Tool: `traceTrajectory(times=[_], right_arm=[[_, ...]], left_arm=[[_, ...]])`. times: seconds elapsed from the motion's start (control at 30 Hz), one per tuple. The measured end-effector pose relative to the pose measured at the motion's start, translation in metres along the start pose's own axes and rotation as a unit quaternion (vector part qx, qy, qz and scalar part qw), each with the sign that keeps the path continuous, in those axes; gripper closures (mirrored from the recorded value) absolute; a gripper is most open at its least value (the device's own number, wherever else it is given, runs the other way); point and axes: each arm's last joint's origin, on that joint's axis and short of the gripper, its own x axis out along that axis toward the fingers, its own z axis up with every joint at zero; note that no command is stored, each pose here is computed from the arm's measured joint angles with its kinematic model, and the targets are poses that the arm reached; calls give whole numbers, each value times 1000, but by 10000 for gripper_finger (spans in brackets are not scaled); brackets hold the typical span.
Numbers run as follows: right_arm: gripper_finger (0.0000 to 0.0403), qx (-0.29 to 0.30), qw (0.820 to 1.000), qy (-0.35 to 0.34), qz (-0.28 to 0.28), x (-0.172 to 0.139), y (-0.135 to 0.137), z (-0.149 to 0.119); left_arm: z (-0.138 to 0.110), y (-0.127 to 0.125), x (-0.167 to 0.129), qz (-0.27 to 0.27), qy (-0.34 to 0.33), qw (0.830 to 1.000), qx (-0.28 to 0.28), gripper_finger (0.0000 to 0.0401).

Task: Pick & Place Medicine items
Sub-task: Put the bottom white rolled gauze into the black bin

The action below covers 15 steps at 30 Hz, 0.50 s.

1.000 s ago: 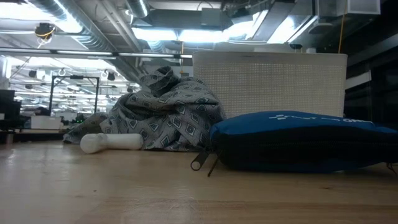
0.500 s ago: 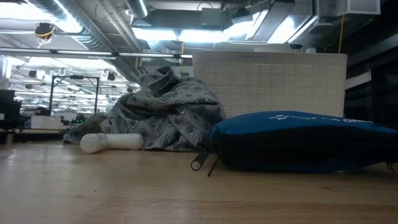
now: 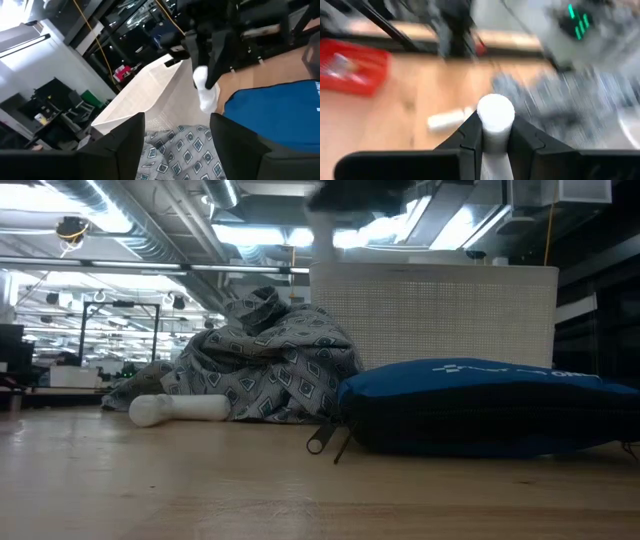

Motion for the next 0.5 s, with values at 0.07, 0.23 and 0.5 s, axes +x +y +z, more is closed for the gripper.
traceTrajectory(times=[0.07,0.23,0.5], right_arm=[[339,34,999,41,0,-10,-2,-5],[340,139,973,176,57,-40,-2,-21],[340,205,905,366,75,-70,17,-51]], left_arm=[[0,2,-2,-2,-2,1000,1,181],[1,7,-3,0,-2,1000,-5,190],[2,6,-3,-19,-7,1000,-10,198]])
